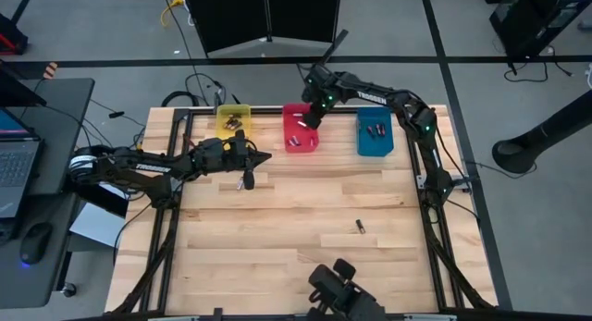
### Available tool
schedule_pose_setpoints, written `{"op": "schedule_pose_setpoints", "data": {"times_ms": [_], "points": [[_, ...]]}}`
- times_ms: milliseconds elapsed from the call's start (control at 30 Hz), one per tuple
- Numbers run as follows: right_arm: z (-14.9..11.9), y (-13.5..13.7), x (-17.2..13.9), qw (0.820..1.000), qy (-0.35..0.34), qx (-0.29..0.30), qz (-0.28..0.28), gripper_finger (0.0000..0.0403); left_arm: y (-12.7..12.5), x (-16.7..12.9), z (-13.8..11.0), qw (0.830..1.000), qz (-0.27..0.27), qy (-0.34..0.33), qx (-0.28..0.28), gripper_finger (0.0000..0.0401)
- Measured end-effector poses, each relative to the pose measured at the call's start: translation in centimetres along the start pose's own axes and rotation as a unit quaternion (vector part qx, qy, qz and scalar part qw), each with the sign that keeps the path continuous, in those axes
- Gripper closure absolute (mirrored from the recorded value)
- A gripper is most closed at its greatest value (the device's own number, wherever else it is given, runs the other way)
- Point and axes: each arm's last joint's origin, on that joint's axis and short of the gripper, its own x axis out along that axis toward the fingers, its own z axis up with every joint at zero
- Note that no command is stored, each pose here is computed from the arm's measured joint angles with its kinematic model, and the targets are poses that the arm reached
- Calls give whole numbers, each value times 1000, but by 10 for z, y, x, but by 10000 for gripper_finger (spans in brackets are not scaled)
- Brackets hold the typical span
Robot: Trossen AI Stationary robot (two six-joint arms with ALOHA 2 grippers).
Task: Sort batteries
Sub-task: Adjust the red bin, then put the brown battery into the yellow bin
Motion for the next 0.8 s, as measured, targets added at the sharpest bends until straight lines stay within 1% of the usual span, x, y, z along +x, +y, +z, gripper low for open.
{"op": "schedule_pose_setpoints", "data": {"times_ms": [133,300,367,467,567,633,700,800], "points": [[-3,2,0,1000,15,8,3,395,0,0,0,1000,0,1,0,388],[1,8,-3,1000,0,-2,4,395,0,0,0,1000,0,2,0,388],[3,13,-10,1000,-9,-11,5,395,0,0,0,1000,0,2,0,388],[8,23,-31,999,-31,-35,7,395,0,0,-1,1000,0,5,0,388],[9,44,-61,997,-50,-58,14,395,0,0,-1,1000,0,6,2,388],[2,63,-81,996,-53,-75,17,395,-1,0,-1,1000,-2,7,2,388],[-11,85,-94,994,-51,-92,16,395,-3,0,-2,1000,-9,8,8,388],[-42,119,-101,994,-50,-97,14,395,-9,0,-2,999,-22,10,28,389]]}}
